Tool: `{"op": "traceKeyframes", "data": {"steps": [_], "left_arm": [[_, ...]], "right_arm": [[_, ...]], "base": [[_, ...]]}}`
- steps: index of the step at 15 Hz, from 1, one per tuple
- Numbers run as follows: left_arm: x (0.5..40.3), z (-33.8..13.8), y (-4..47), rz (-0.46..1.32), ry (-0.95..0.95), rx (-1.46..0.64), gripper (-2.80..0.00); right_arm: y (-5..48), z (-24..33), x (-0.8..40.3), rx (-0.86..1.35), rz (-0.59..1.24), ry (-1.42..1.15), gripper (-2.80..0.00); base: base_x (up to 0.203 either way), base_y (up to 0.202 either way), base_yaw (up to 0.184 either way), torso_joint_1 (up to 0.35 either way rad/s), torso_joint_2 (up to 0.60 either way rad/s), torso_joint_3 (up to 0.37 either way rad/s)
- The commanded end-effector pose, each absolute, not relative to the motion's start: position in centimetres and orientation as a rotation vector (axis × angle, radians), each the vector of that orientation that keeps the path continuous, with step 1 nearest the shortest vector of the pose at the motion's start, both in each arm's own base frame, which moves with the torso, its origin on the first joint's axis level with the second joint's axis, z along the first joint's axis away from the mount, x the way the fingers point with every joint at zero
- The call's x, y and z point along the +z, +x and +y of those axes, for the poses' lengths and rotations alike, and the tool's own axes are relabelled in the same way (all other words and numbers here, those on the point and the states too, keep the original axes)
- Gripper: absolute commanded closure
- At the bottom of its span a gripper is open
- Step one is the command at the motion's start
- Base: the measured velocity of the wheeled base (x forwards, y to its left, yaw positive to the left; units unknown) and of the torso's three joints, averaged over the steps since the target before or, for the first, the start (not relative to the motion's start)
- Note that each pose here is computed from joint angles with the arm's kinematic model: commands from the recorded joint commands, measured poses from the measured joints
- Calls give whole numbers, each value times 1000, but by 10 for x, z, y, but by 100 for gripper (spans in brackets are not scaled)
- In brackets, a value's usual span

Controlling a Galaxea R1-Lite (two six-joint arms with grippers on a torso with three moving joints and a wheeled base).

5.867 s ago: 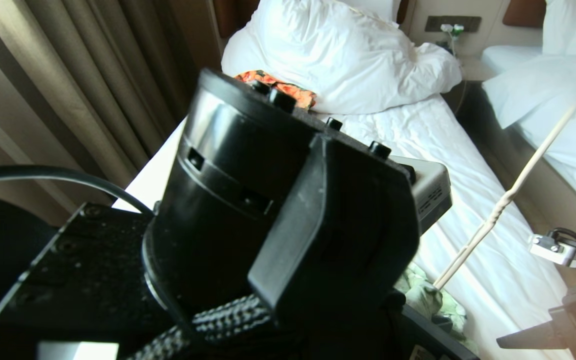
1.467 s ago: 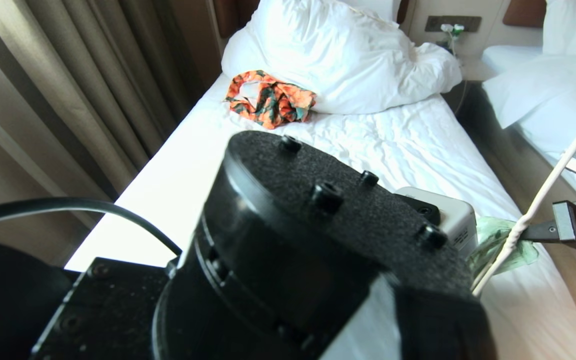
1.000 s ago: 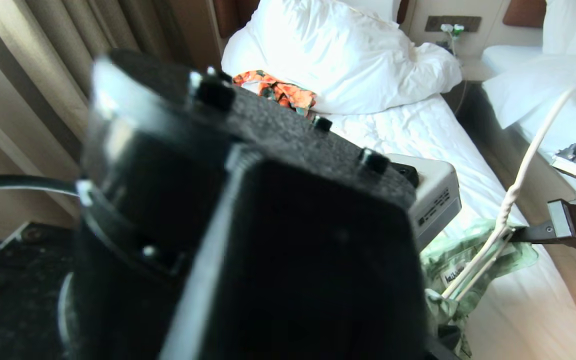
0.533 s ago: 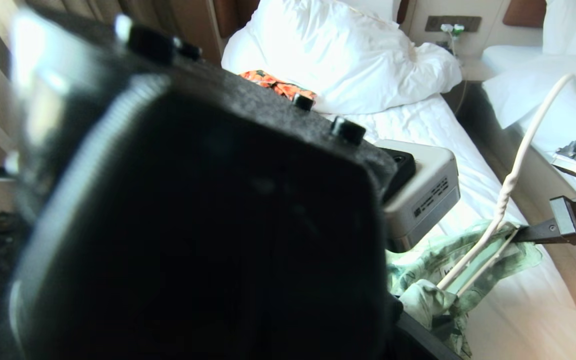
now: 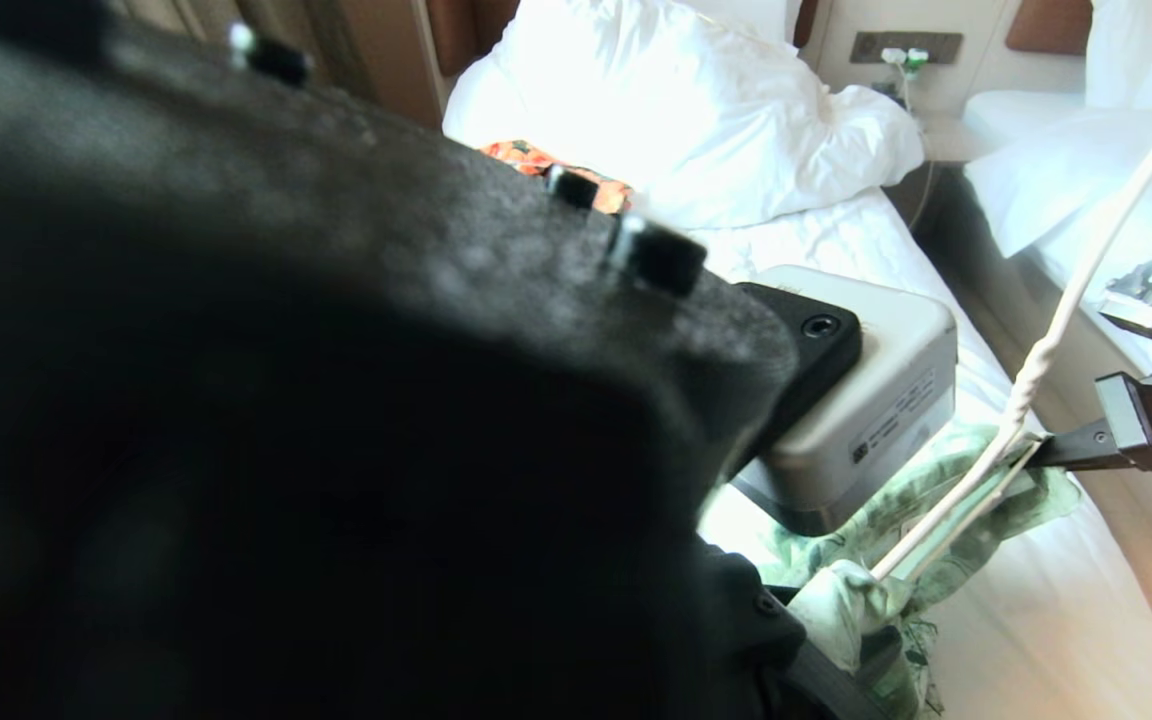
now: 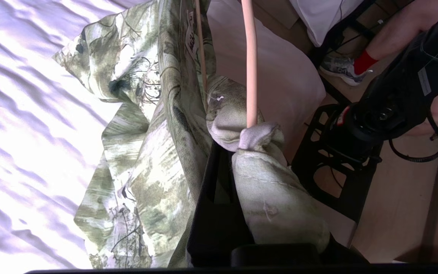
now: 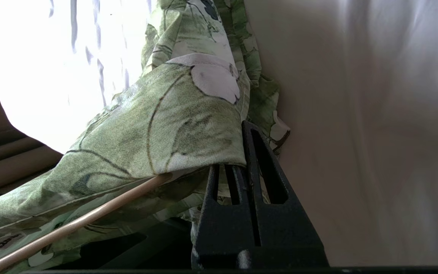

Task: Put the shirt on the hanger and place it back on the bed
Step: Hook the other side of the shirt onto the hanger

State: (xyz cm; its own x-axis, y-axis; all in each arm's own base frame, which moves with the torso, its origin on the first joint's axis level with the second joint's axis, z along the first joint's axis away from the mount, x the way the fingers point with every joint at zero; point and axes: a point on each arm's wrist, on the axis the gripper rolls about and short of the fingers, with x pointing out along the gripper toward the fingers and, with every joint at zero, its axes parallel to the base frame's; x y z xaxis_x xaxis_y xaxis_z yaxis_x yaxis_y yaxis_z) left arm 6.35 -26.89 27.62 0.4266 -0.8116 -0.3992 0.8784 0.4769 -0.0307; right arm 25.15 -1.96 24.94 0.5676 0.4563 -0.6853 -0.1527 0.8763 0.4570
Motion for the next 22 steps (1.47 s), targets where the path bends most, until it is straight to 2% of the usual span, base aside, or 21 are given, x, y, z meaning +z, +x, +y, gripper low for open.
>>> {"op": "traceKeyframes", "data": {"steps": [1,8,16,22], "left_arm": [[273,-269,64,371,225,-1038,0],[267,-267,63,324,317,-991,0],[270,-267,64,253,318,-947,0],[264,-269,64,150,344,-930,0]], "right_arm": [[253,-20,250,370,905,372,0],[254,-19,252,377,925,380,0],[259,-17,253,393,926,381,0],[253,-15,272,442,991,442,0]], "base": [[0,0,0,0,0,0],[0,0,0,0,0,0],[0,0,0,0,0,0],[0,0,0,0,0,0]]}}
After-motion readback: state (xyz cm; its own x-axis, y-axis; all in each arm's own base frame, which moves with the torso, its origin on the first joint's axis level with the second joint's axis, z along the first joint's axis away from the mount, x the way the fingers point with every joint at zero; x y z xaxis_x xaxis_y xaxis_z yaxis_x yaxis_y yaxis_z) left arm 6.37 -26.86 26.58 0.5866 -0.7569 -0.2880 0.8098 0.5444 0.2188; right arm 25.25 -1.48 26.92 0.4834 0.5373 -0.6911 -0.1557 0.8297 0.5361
